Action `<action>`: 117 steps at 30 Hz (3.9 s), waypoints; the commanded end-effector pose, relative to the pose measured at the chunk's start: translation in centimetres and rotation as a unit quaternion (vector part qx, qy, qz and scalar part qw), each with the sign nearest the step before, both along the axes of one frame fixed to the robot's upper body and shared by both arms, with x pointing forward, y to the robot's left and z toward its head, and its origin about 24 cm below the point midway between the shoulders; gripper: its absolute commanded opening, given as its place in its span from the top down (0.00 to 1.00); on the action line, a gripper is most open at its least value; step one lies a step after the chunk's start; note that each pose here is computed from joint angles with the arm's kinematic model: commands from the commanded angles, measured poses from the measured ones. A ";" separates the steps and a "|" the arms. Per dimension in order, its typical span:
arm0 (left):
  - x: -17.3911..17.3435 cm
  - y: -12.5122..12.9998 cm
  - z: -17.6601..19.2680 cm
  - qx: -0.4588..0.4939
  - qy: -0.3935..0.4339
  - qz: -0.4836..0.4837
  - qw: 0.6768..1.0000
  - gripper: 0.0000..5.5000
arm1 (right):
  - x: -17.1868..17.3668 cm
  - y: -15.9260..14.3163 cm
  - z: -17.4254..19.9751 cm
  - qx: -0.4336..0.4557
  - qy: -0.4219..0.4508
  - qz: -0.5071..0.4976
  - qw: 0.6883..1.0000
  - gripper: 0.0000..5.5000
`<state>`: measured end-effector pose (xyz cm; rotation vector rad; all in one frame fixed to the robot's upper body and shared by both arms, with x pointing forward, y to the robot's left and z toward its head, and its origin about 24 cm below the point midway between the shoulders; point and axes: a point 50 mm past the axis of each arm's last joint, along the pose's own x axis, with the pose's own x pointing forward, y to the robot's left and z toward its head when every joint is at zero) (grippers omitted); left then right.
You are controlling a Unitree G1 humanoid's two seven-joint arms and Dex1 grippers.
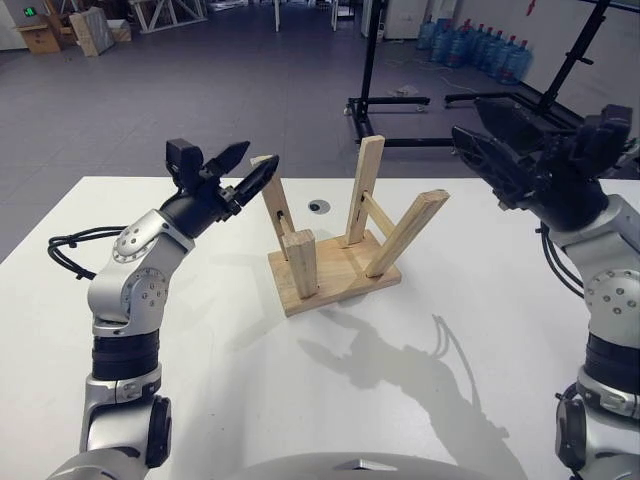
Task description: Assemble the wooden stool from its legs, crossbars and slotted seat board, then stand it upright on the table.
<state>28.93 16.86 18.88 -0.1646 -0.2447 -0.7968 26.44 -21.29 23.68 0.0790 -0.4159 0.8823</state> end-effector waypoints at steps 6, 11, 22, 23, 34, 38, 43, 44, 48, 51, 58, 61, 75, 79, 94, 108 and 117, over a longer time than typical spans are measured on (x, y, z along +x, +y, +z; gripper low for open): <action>-0.9 2.2 -4.5 0.061 0.079 0.033 0.995 0.35 | 0.3 1.7 -7.7 -0.132 0.118 0.000 0.984 0.37; -1.4 3.2 -5.8 0.086 0.097 0.046 0.990 0.35 | -0.3 2.0 -1.7 -0.010 -0.004 -0.001 1.000 0.37; -6.8 3.3 -11.8 0.256 0.190 -0.117 0.941 0.35 | -4.3 -7.6 -10.1 -0.079 0.197 -0.030 0.977 0.37; -6.6 2.9 -12.1 0.259 0.192 -0.119 0.939 0.35 | -4.5 -7.9 -11.2 -0.107 0.208 -0.040 0.971 0.37; -5.1 -3.5 -13.8 0.235 0.141 -0.141 0.951 0.35 | -0.5 -7.6 -16.0 -0.157 0.197 -0.094 0.963 0.37; -5.1 -4.6 -14.8 0.227 0.142 -0.119 0.956 0.35 | 0.8 -7.7 -15.0 -0.171 0.180 -0.082 0.965 0.37; -3.4 -5.8 -16.1 0.221 0.131 -0.049 0.965 0.38 | 1.7 -7.3 -15.0 -0.188 0.173 -0.060 0.965 0.36; -3.2 -5.9 -16.4 0.226 0.127 -0.042 0.965 0.41 | 1.8 -7.1 -15.1 -0.196 0.172 -0.054 0.964 0.36; -2.9 -6.0 -16.4 0.221 0.106 -0.045 0.968 0.51 | 2.0 -6.2 -15.6 -0.211 0.165 -0.036 0.963 0.36; -3.2 -5.9 -16.0 0.213 0.097 -0.069 0.970 0.60 | 1.9 -5.9 -15.9 -0.209 0.162 -0.031 0.964 0.36; -5.0 -5.7 -15.7 0.195 0.132 -0.157 0.959 0.78 | -0.3 -6.4 -16.2 -0.194 0.185 -0.021 0.963 0.36; -5.4 -5.6 -15.7 0.182 0.151 -0.178 0.955 0.78 | -0.7 -7.9 -13.3 -0.181 0.186 -0.022 0.966 0.36; -11.0 0.4 -9.7 -0.093 0.324 -0.369 0.866 0.79 | -2.6 -7.8 -10.0 -0.167 0.286 0.063 0.942 0.36; -12.7 2.5 -8.1 -0.116 0.426 -0.407 0.799 0.82 | -5.0 -7.2 -11.4 -0.173 0.350 0.097 0.915 0.36; -10.7 3.4 -9.6 -0.128 0.493 -0.260 0.820 0.53 | -7.5 -6.2 -12.8 -0.129 0.376 0.066 0.915 0.36; -9.1 11.2 -5.3 -0.056 0.353 -0.068 0.932 0.50 | -11.6 -8.0 -12.9 -0.207 0.368 0.071 0.904 0.36; -15.9 11.4 -15.3 0.390 0.395 -0.139 0.820 0.50 | -14.1 -4.2 -13.1 -0.272 0.360 0.219 0.865 0.36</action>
